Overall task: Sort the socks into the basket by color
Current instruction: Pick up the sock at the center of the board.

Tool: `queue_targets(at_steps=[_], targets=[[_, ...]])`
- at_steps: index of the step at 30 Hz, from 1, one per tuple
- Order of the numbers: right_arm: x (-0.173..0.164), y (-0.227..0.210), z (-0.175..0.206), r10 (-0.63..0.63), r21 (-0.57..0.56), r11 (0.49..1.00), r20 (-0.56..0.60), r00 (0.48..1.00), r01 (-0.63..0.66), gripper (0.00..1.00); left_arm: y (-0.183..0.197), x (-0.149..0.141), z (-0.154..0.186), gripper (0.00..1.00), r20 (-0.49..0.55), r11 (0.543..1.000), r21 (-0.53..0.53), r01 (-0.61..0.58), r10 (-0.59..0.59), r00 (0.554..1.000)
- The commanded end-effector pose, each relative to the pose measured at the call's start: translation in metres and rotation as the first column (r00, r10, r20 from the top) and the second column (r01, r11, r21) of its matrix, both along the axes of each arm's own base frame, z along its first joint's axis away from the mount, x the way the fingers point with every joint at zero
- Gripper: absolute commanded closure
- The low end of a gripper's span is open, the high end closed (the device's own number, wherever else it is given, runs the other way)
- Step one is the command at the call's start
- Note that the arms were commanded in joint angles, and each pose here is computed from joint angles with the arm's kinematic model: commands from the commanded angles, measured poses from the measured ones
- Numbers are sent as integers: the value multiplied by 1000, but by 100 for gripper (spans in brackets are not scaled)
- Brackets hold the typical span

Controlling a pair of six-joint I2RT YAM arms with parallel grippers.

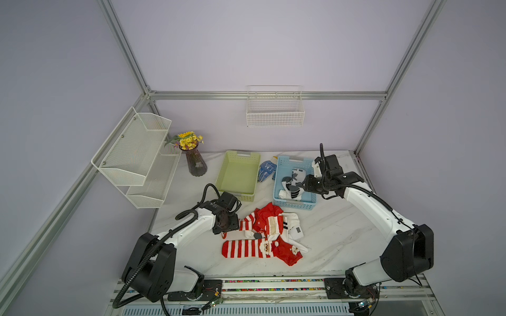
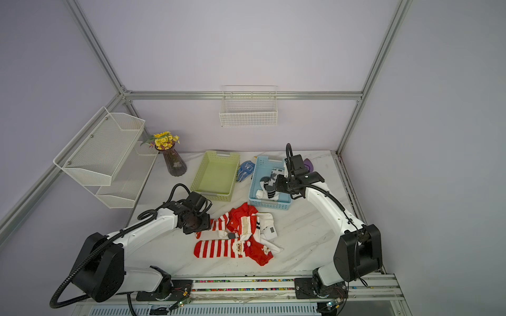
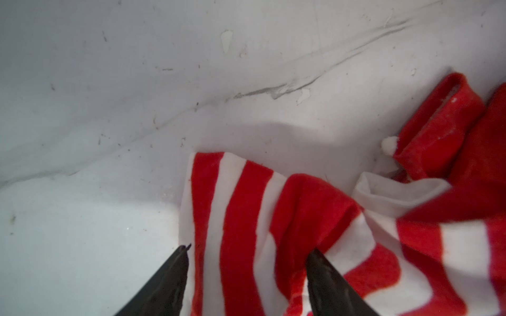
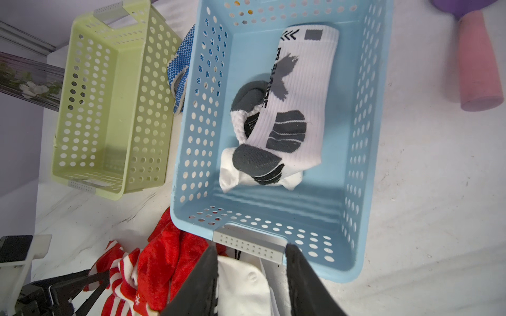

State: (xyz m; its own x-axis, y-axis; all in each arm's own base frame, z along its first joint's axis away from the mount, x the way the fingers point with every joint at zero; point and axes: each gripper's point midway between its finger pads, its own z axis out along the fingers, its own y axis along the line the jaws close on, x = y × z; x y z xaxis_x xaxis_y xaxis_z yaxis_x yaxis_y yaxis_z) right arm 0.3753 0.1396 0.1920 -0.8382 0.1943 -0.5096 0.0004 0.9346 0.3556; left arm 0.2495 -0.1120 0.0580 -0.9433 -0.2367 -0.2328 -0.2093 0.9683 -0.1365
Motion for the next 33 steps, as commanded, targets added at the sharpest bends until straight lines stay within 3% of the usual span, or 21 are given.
queue_targets(at_steps=[1, 8, 14, 20, 33], targets=[[0, 3, 0, -1, 12, 1000, 10, 1000, 1, 56, -1, 2, -3, 44, 20, 1000, -9, -14, 14, 1000], [0, 4, 0, 0, 18, 1000, 13, 1000, -1, 56, -3, 7, 7, 71, 60, 1000, -26, -9, 11, 998], [3, 5, 2, 1, 22, 1000, 22, 1000, -2, 56, -9, 10, 22, 81, 96, 998, -67, 0, 6, 995], [6, 7, 1, 8, 30, 1000, 24, 1000, -8, 56, -20, 12, 49, 87, 161, 989, -141, 47, -24, 987], [11, 11, 3, 16, 48, 999, 39, 999, -17, 56, -41, 26, 122, 87, 339, 956, -250, 154, -63, 939]])
